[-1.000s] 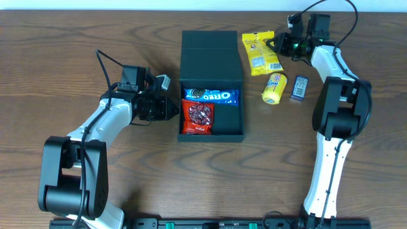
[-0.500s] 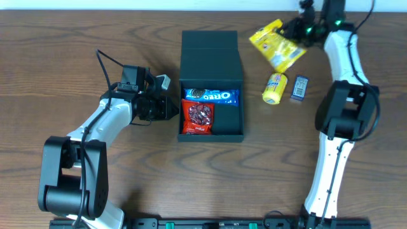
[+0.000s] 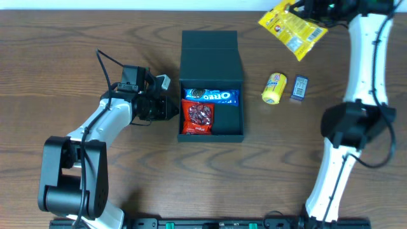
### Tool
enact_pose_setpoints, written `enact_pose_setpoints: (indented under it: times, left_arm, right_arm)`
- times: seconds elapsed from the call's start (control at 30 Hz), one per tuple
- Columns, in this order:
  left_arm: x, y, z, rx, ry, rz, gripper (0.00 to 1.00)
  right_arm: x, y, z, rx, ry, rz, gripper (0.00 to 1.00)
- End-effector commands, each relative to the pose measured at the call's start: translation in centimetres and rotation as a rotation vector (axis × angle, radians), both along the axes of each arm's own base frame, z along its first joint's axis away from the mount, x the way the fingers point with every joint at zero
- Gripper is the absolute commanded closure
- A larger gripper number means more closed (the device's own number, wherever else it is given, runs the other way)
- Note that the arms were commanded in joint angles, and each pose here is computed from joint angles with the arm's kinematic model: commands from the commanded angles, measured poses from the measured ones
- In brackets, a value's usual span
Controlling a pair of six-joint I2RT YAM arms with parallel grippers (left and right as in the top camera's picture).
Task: Pack container
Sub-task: 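Grasp the yellow snack bag with the right gripper and lift it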
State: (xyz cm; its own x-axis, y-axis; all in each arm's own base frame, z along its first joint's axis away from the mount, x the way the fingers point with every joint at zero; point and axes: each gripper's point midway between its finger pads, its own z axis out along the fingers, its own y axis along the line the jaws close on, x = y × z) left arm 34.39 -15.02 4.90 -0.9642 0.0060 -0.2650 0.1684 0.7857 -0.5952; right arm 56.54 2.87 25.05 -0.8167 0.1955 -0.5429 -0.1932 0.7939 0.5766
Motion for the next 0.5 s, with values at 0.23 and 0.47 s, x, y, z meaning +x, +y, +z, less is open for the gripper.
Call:
enact_pose_setpoints:
  times: [0.23,0.47]
  left_arm:
    - [-0.2,0.0,-0.5,0.011,0.009,-0.003,0.83]
    - [-0.2,0.0,-0.5,0.011,0.009,-0.003,0.84]
  right_arm:
    - [-11.8,0.2,2.6,0.028,0.041,-0.032,0.99]
    - [-15.2,10.8,0.1,0.237,0.345,-0.077,0.99]
